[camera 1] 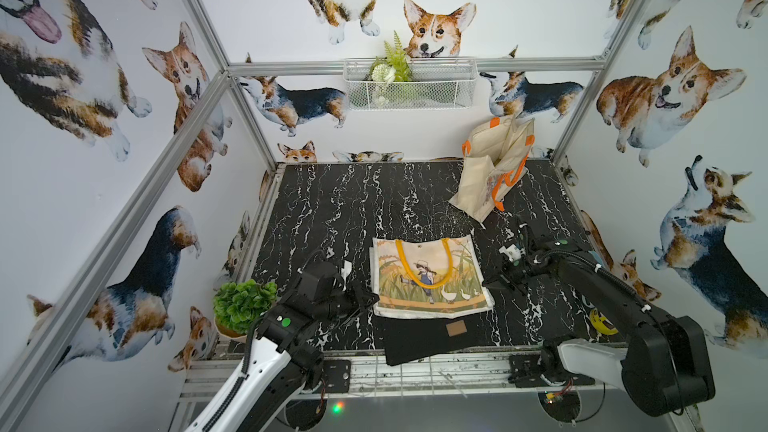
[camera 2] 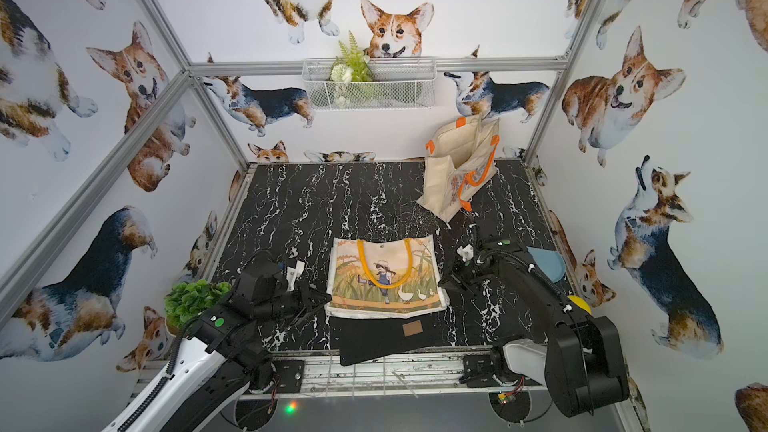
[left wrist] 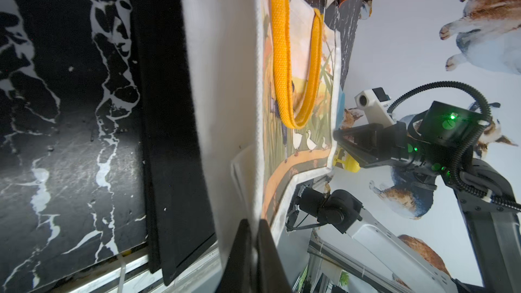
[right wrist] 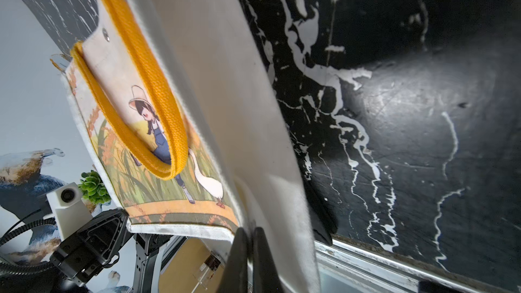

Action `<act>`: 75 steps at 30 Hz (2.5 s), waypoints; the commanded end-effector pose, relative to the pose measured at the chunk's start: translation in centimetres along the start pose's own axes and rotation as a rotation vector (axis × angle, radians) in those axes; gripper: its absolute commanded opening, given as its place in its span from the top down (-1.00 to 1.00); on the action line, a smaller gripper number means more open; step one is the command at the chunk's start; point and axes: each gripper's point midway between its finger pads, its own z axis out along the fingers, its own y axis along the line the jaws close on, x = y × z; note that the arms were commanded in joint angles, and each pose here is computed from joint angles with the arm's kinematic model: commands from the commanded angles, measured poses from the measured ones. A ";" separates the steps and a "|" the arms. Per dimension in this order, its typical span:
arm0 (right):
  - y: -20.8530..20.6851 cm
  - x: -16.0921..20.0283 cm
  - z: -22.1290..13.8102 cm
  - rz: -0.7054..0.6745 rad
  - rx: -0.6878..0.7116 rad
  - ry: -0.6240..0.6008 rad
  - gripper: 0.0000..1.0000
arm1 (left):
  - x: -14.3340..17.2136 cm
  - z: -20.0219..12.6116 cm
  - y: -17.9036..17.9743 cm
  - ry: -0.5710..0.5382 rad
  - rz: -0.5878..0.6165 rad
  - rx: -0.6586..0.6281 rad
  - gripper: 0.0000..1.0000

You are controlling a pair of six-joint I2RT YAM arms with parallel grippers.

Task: Put away the canvas bag
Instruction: Adjust the canvas bag.

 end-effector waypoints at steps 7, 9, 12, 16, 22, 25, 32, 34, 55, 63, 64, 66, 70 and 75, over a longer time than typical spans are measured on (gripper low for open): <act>-0.4 1.4 1.8 -0.055 0.028 0.054 1.00 | 1.3 -1.1 0.6 -0.032 -0.058 0.056 1.00; -0.9 1.4 2.3 -0.049 0.043 0.064 1.00 | 1.4 -1.1 0.3 -0.034 -0.060 0.088 1.00; -1.6 1.2 2.7 -0.040 0.072 0.071 1.00 | 1.9 -0.9 0.7 -0.016 -0.067 0.092 1.00; -2.5 0.6 3.1 -0.031 0.124 0.062 1.00 | 2.9 -0.3 1.7 0.029 -0.081 0.071 1.00; -4.0 -0.3 3.1 -0.020 0.232 0.043 1.00 | 4.3 -0.1 3.8 0.070 -0.104 0.022 0.40; -5.0 -0.6 3.2 -0.017 0.286 0.047 1.00 | 4.2 -0.1 4.8 0.052 -0.117 -0.017 -0.11; -5.2 -0.8 3.1 -0.023 0.306 0.043 1.00 | 2.8 2.7 6.2 0.028 -0.120 -0.062 -0.21; -5.2 -0.8 3.0 -0.024 0.312 0.041 1.00 | 2.4 3.8 6.9 0.032 -0.105 -0.084 -0.21; -4.3 -0.7 3.7 0.002 0.251 0.060 1.00 | -0.3 10.0 6.9 0.042 -0.005 -0.086 -0.17; -3.9 -0.5 3.6 0.020 0.234 0.049 1.00 | -2.2 12.0 6.0 0.095 0.090 -0.191 0.55; -3.9 -0.5 3.6 0.022 0.231 0.045 1.00 | -2.5 12.0 6.0 0.094 0.096 -0.205 0.54; -3.8 -0.4 3.5 0.026 0.225 0.038 1.00 | -3.4 12.1 5.8 0.092 0.121 -0.221 0.51; -3.2 -0.6 3.6 0.039 0.190 0.019 1.00 | -4.9 12.3 5.5 0.112 0.171 -0.272 0.50; -1.8 -1.2 3.5 0.040 0.152 0.009 1.00 | -5.8 12.9 5.0 0.135 0.180 -0.280 0.50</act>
